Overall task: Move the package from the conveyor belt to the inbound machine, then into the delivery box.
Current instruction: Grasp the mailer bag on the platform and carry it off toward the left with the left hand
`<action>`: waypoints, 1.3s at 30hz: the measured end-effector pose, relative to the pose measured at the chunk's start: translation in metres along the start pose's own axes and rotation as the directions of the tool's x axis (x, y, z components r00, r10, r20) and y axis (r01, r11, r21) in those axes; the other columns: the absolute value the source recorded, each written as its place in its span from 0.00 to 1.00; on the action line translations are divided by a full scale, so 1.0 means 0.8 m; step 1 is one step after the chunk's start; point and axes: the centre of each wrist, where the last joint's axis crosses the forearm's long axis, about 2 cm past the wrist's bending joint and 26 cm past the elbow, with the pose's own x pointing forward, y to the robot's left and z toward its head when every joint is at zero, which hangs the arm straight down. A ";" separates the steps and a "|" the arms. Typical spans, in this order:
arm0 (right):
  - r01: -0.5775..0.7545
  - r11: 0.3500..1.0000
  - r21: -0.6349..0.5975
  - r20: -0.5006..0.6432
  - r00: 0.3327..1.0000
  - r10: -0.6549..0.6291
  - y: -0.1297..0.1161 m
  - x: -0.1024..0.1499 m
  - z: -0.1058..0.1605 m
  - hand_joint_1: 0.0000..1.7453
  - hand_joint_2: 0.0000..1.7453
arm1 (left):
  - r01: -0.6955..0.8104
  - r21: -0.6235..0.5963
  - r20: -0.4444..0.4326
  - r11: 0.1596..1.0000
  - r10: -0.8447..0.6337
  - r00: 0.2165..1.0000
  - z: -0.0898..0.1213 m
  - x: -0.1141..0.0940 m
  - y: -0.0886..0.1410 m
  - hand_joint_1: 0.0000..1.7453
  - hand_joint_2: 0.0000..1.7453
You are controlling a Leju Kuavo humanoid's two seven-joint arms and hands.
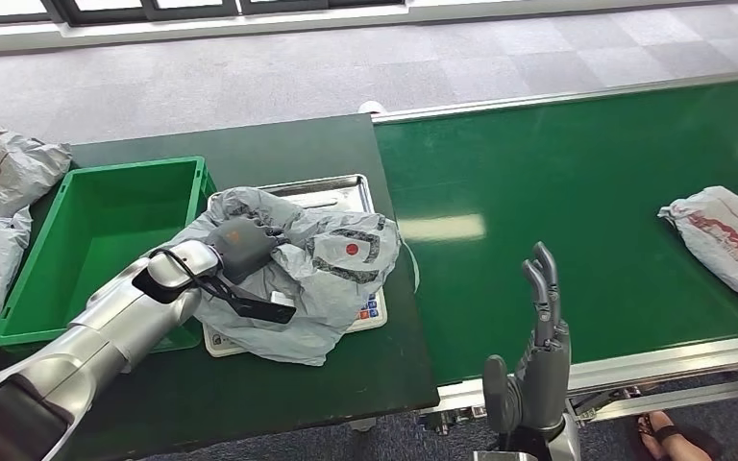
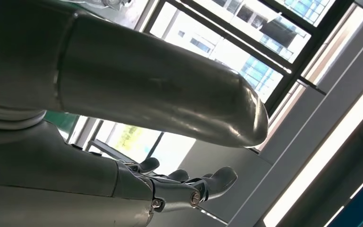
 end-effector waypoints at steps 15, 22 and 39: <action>-0.033 0.998 -0.052 -0.034 0.999 0.031 -0.024 0.017 0.016 0.00 0.00 | 0.067 0.313 -0.160 0.947 -0.016 0.987 0.054 -0.038 0.041 1.00 1.00; -0.025 0.997 -0.071 -0.063 0.998 0.021 -0.033 0.019 0.021 0.00 0.00 | 0.212 0.436 -0.343 0.875 -0.056 0.938 0.099 -0.068 0.054 1.00 1.00; -0.039 0.997 -0.067 -0.085 0.996 0.033 -0.039 0.017 0.026 0.00 0.00 | 0.359 0.276 -0.786 0.892 -0.006 0.619 0.197 -0.241 0.056 1.00 1.00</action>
